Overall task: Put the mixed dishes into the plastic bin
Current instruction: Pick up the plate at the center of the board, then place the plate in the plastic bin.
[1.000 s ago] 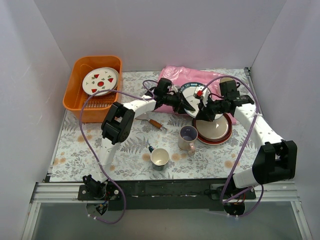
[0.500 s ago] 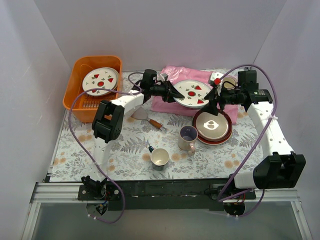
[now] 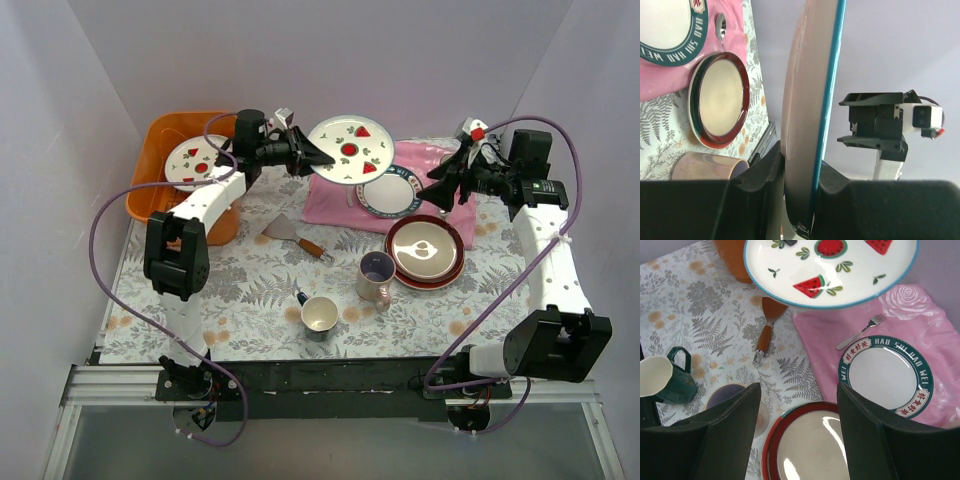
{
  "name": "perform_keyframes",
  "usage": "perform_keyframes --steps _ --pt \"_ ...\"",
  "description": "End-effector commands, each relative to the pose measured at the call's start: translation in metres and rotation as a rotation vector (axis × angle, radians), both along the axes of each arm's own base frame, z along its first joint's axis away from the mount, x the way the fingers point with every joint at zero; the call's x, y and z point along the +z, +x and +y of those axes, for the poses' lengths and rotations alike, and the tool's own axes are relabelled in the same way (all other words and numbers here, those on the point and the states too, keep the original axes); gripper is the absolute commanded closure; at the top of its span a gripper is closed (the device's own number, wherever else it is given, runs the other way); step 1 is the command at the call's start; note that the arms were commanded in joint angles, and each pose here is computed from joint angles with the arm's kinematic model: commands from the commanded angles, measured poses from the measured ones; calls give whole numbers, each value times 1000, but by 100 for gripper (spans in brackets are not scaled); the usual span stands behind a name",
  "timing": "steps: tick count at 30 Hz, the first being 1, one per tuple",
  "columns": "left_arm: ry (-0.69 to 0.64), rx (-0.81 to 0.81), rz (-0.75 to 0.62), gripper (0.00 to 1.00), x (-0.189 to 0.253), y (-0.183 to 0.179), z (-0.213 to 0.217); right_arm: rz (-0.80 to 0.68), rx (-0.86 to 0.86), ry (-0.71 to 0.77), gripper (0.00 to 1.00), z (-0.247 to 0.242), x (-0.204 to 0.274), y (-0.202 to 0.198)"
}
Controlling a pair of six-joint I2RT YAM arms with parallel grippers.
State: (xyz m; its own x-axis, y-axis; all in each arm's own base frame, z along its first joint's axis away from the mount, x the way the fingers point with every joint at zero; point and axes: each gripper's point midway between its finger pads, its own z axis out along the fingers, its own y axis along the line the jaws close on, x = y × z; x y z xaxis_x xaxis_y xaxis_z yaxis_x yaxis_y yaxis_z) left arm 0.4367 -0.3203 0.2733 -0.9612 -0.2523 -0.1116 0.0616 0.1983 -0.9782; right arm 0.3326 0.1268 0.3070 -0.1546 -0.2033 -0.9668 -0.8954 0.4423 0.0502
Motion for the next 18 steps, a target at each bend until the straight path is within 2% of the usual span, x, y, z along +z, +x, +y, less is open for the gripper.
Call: perform_keyframes --steps 1,12,18 --pt "-42 15 -231 100 78 -20 30 -26 -9 63 30 -2 17 0" --pt "-35 129 -304 100 104 -16 80 -1 -31 66 30 -8 5 -2" --pt "-23 196 -310 100 104 -11 109 10 -35 65 30 -10 -1 -2"
